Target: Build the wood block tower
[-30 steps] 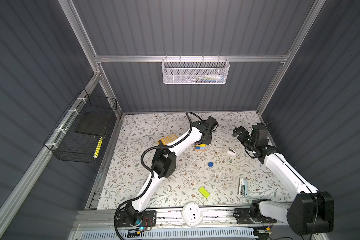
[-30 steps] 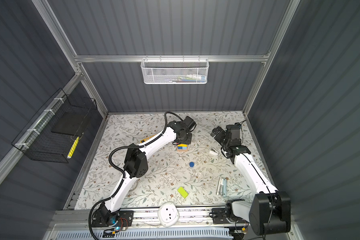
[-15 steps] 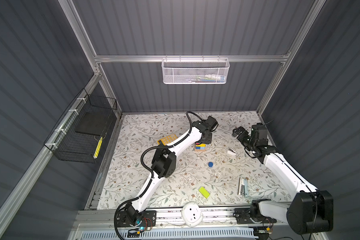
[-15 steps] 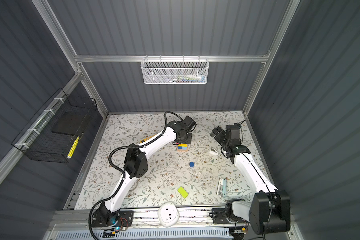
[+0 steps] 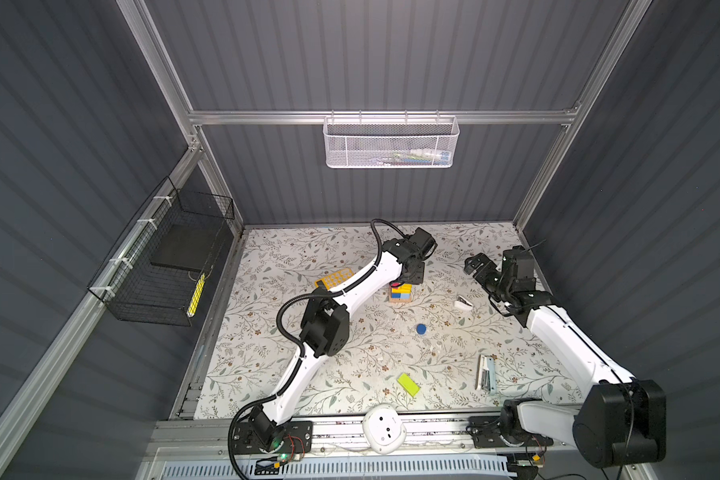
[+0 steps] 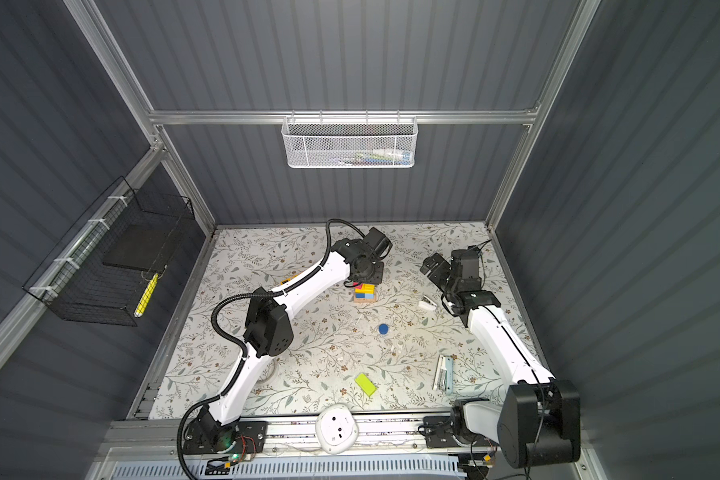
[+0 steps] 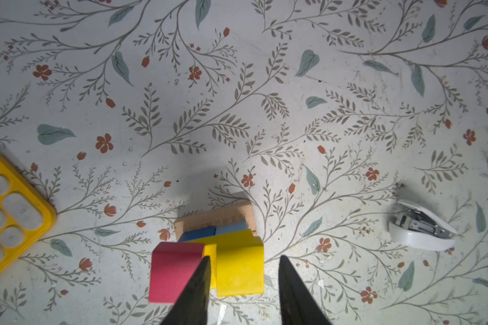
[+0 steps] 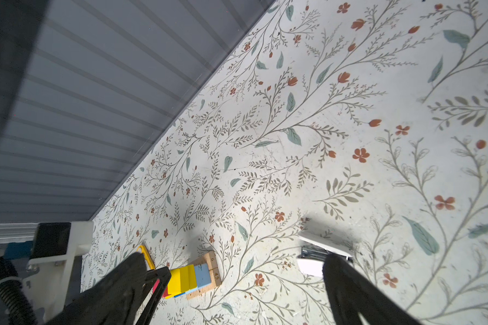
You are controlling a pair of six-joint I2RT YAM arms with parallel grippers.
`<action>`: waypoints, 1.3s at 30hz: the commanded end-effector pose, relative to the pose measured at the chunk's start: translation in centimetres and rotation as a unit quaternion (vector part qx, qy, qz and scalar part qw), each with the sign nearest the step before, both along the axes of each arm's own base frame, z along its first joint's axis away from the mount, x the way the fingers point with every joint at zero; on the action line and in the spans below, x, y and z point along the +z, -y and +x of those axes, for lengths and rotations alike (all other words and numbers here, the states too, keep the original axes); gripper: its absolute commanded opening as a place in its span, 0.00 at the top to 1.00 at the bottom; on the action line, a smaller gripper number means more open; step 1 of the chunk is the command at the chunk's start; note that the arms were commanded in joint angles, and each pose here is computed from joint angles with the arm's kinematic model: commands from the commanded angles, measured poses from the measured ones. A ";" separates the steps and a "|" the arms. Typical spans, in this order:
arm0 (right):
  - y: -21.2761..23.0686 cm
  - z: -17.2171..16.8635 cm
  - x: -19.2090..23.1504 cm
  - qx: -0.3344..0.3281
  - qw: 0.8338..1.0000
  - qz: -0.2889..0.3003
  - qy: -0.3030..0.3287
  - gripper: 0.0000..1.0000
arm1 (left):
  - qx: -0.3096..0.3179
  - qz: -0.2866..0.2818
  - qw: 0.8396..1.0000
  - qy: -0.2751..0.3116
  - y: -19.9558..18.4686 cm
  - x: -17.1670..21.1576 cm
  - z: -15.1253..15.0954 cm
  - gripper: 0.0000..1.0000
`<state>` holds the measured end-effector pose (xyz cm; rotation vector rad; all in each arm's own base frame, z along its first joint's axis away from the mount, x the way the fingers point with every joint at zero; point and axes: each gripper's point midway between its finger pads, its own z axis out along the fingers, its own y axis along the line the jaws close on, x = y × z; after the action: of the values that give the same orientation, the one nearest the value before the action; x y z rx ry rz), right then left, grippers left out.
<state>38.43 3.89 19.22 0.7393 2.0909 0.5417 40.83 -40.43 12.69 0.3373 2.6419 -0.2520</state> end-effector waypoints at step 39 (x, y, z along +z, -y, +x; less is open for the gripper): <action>-15.4 2.5 -5.3 0.246 0.963 0.070 -0.083 0.30 | -0.024 -0.131 0.991 0.015 -9.3 4.2 0.4 0.61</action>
<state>40.56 18.22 13.45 0.3885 2.4175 0.9096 41.16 -29.92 17.54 0.2574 2.5448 -0.5254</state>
